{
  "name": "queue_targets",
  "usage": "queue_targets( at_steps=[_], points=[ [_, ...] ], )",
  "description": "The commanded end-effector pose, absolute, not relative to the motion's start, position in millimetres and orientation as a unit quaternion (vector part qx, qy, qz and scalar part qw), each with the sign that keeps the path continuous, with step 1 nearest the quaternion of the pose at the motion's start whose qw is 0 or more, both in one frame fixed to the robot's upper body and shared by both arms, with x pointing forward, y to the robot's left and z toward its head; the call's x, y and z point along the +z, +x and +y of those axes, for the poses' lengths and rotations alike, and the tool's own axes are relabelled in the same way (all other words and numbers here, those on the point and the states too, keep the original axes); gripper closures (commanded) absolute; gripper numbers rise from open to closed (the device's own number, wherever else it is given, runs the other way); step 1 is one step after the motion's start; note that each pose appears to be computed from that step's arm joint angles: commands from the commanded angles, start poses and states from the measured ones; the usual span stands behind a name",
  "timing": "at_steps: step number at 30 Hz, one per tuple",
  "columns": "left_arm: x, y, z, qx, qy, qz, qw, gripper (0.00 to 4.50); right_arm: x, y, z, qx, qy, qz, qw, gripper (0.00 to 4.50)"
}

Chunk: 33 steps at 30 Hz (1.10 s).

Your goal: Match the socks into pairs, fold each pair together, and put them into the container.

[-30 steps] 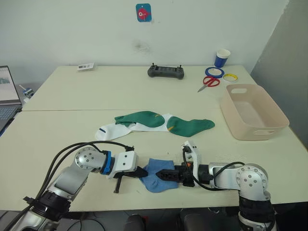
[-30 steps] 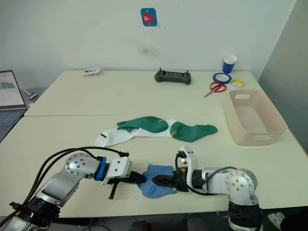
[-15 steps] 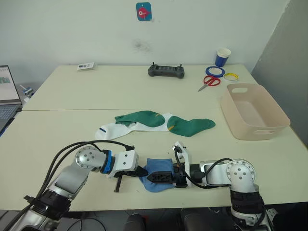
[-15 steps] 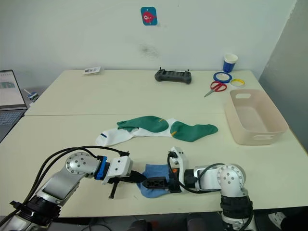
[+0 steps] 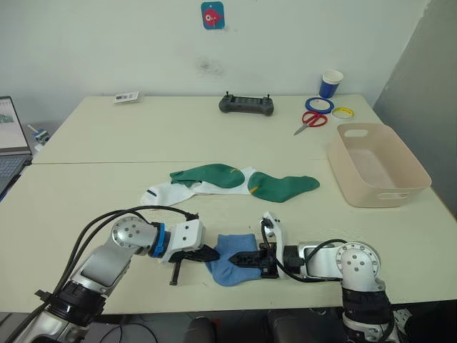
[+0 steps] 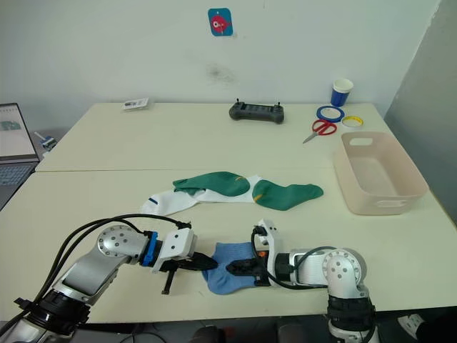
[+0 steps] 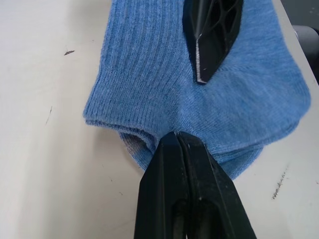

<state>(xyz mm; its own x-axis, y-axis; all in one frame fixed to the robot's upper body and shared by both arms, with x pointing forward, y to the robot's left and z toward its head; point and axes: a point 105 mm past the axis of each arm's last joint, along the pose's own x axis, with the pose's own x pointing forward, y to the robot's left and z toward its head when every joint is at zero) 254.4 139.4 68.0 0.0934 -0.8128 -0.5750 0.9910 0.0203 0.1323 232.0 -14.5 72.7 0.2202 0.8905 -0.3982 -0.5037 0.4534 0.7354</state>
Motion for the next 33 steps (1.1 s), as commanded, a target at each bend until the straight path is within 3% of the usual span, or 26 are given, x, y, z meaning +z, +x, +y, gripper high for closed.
queue_targets(
  at_steps=[1, 5, 8, 21, 26, 33],
  points=[
    [74, 262, 141, -0.637, 0.225, 0.180, 0.715, 4.50, 84, 229, -24, 0.478, 0.192, 0.379, 0.769, 4.47],
    [103, 272, 125, -0.645, 0.190, 0.152, 0.725, 4.50, 102, 238, -43, 0.463, 0.127, 0.319, 0.817, 4.47],
    [130, 276, 108, -0.664, 0.177, 0.130, 0.715, 3.95, 112, 242, -63, 0.433, 0.102, 0.281, 0.850, 4.50],
    [223, 295, 13, -0.674, 0.166, 0.018, 0.719, 0.05, 123, 193, -112, 0.352, -0.023, 0.147, 0.924, 4.50],
    [237, 292, -10, -0.690, 0.153, 0.003, 0.708, 0.02, 146, 193, -141, 0.294, -0.042, 0.083, 0.951, 4.50],
    [237, 287, -21, -0.709, 0.158, -0.004, 0.688, 0.02, 218, 224, -222, 0.152, -0.239, -0.005, 0.959, 4.50]
  ],
)
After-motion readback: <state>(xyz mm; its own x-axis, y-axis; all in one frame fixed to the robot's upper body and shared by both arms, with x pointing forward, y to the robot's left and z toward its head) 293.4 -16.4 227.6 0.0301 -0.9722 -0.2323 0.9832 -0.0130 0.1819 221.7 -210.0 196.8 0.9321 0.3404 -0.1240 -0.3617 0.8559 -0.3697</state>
